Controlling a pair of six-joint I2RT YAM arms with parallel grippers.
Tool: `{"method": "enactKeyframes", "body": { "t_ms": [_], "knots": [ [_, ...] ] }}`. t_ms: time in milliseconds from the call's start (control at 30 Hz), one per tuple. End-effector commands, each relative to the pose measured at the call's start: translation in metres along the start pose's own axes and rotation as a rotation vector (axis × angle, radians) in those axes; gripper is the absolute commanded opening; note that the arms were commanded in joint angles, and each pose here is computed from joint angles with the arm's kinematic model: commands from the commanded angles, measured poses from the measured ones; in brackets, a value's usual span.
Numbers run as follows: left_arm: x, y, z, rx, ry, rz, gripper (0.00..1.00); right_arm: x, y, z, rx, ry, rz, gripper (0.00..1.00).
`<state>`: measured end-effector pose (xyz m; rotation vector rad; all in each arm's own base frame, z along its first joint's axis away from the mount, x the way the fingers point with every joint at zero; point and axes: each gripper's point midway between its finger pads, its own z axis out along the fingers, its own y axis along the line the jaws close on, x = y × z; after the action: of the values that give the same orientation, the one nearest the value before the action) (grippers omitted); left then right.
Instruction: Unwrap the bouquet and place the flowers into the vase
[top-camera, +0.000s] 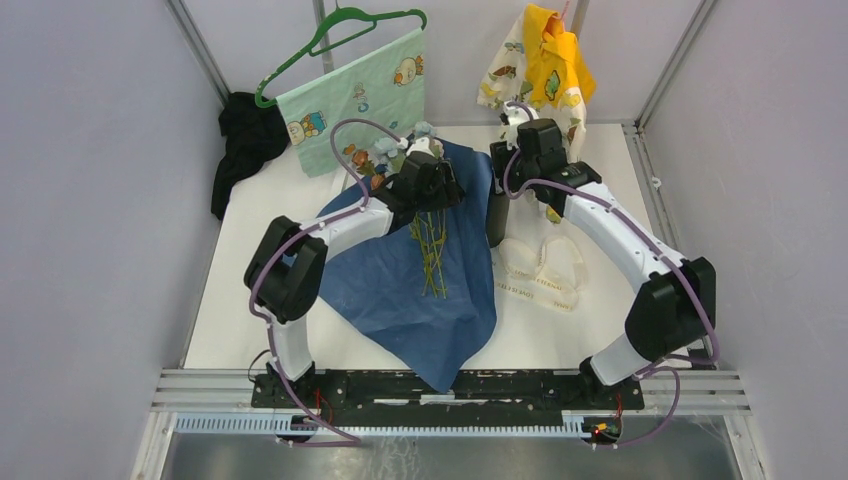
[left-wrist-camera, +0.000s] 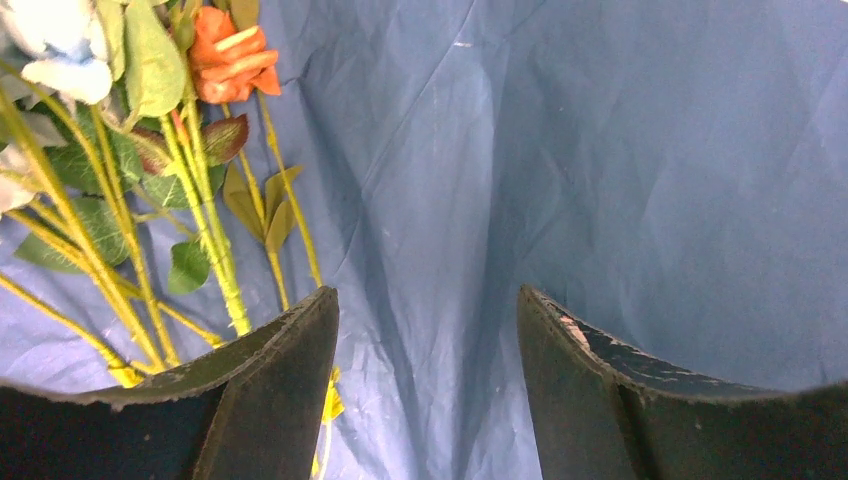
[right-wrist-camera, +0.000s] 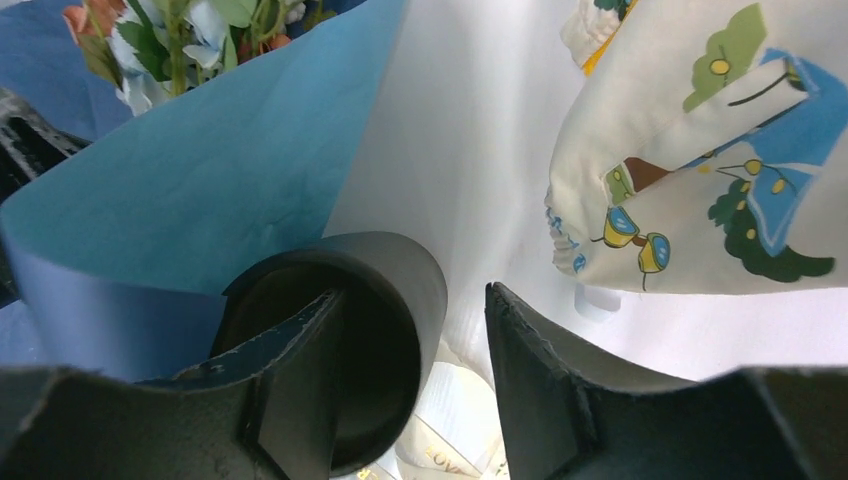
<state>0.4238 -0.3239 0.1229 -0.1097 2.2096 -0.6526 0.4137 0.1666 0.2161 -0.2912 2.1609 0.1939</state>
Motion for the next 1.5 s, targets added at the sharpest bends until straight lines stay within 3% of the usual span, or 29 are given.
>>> {"method": "enactKeyframes", "body": {
  "t_ms": [0,100,433,967,1267,1467],
  "knots": [
    [-0.030,-0.029,0.003,0.086,-0.064,-0.015,0.72,-0.010,-0.005,0.007,0.040,0.009,-0.014,0.56],
    [-0.030,-0.031,0.007,0.093,-0.060,-0.015,0.72,0.000,-0.006,0.018,0.048,0.037,-0.015,0.51],
    [-0.020,-0.032,0.016,0.113,-0.036,-0.012,0.71,0.001,-0.023,0.020,0.148,0.053,-0.021,0.00],
    [-0.011,-0.031,0.021,0.123,-0.007,-0.009,0.71,-0.017,-0.079,-0.014,0.429,0.060,-0.093,0.00],
    [-0.009,-0.031,0.025,0.121,-0.001,-0.008,0.71,-0.004,-0.107,-0.027,0.460,0.056,-0.042,0.00],
    [-0.003,-0.032,0.027,0.136,0.022,-0.007,0.70,-0.010,-0.098,-0.029,0.406,0.030,-0.027,0.23]
  ]
}}
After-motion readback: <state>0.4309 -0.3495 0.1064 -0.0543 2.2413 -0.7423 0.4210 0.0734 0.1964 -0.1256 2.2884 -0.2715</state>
